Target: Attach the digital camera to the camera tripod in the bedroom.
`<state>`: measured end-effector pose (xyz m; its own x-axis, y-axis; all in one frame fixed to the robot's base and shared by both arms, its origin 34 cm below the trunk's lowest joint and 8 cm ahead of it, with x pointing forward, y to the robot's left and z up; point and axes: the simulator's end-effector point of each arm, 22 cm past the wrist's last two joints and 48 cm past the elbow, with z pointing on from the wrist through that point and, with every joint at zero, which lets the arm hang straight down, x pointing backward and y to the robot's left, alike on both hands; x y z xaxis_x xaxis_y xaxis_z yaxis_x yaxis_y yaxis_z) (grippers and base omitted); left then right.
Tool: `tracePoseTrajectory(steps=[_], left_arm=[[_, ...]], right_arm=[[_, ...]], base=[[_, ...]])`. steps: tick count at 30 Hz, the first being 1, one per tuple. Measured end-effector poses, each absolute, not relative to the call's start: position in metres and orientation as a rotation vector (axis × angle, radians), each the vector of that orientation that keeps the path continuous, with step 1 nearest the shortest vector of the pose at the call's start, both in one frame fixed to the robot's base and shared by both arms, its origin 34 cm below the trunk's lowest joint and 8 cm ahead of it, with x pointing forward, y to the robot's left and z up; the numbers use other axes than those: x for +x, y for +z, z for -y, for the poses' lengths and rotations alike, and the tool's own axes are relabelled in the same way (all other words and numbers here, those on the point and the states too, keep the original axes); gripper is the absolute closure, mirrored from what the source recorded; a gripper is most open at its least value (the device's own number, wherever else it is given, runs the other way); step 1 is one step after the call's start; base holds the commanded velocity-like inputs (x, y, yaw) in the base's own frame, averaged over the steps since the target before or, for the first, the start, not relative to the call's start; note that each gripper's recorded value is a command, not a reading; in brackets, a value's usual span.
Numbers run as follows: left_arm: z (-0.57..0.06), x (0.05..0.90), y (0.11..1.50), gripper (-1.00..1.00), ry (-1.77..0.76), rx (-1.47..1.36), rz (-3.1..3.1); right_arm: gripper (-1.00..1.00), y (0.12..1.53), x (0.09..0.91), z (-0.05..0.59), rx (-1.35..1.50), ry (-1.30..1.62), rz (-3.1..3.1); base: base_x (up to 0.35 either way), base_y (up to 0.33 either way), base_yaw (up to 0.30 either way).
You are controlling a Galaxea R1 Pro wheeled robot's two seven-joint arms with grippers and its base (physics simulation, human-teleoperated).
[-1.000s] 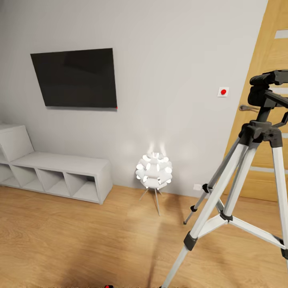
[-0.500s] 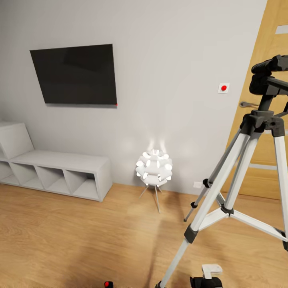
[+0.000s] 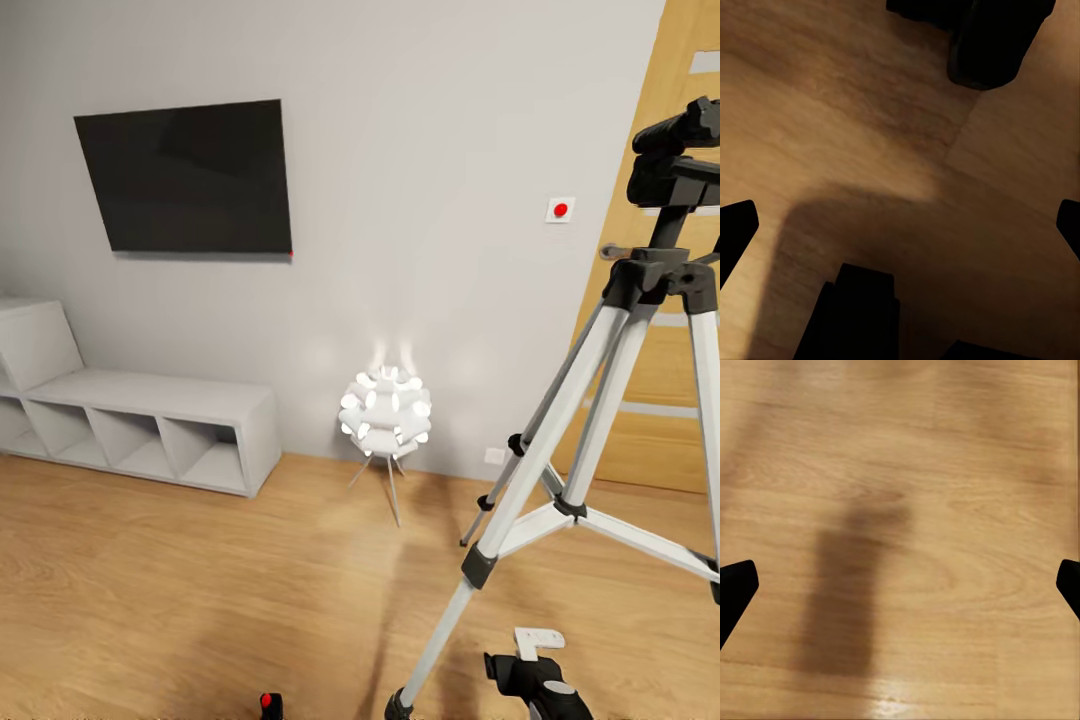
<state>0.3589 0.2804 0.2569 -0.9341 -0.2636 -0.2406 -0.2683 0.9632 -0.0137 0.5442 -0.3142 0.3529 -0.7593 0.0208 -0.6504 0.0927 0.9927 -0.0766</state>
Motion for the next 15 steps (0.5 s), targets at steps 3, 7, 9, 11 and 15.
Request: tracePoseTrajectory(steps=[3,7,9,11,15], left_arm=[[-0.280,0.357,0.250,-1.00,0.028,-0.395,-2.872],[-0.280,0.355,0.241,-1.00,0.028,-0.395,-2.872],[-0.280,0.354,0.237,-1.00,0.028,-0.395,-2.872],[-0.280,0.353,0.232,-1.00,0.028,-0.395,-2.872],[-0.280,0.351,0.223,-1.00,0.028,-0.395,-2.872]], right_arm=[[-1.00,0.347,0.543,0.318,0.088,-0.140,-2.430],[-1.00,0.338,0.541,0.319,0.091,-0.141,-2.428],[-1.00,0.335,0.540,0.319,0.091,-0.140,-2.425],[-1.00,0.335,0.545,0.318,0.087,-0.137,-2.401],[-1.00,0.340,0.555,0.318,0.084,-0.137,-2.361]], base=[[0.000,0.000,0.000],[0.000,0.000,0.000],[0.000,0.000,0.000],[0.000,0.000,0.000],[0.000,0.000,0.000]])
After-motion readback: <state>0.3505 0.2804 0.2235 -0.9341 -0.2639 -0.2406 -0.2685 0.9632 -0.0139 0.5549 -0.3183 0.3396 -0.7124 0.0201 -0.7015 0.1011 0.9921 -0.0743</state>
